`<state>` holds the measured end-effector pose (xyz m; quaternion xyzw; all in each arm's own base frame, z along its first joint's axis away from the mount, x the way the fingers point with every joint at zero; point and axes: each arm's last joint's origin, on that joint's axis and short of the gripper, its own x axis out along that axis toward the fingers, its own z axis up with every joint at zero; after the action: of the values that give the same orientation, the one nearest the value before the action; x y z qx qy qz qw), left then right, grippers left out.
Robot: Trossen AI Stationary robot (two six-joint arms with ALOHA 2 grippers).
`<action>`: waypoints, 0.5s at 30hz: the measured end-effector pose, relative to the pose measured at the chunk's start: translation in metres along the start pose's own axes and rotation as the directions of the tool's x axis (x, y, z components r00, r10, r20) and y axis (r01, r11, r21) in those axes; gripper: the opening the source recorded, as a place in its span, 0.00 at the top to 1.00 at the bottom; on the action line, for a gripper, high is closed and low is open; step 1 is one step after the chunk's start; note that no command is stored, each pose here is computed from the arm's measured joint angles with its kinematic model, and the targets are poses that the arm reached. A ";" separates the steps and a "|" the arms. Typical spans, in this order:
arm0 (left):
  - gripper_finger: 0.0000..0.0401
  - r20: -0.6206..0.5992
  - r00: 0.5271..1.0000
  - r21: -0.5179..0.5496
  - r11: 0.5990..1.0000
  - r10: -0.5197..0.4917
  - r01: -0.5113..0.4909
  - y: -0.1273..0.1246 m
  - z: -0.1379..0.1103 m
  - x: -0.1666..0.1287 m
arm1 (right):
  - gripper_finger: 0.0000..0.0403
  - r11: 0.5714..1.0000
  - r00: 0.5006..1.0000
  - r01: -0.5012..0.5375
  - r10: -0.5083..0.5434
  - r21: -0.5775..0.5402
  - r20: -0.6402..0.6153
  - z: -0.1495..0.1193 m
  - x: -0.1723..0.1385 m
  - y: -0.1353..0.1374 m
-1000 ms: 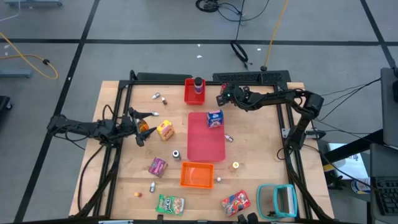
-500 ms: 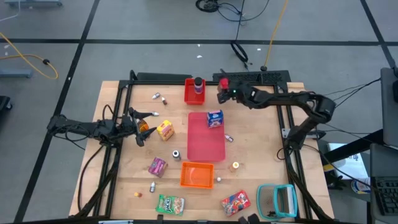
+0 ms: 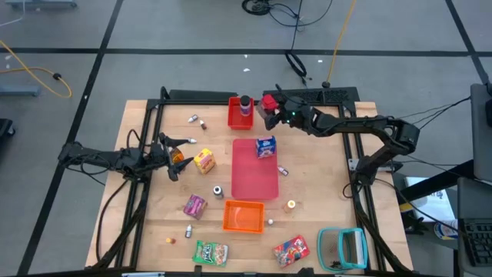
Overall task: Pick & Place Kitchen Items
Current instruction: Put the red seasoning can into the red bin
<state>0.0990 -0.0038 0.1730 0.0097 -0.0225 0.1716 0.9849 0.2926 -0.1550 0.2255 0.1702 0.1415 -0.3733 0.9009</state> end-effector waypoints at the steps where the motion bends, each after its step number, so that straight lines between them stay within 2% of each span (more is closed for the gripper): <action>1: 0.12 0.000 1.000 0.000 1.000 0.000 0.000 0.000 0.000 0.000 | 0.51 1.000 1.000 -0.008 0.008 -0.005 0.011 0.001 -0.001 0.002; 15: 0.12 0.000 1.000 -0.001 1.000 0.002 -0.002 0.000 0.000 0.000 | 0.51 0.995 0.994 -0.098 0.098 -0.018 0.051 0.009 -0.003 0.014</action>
<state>0.0990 -0.0038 0.1731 0.0093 -0.0226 0.1724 0.9847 0.3021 -0.1475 0.2373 0.1600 0.1124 -0.3319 0.9228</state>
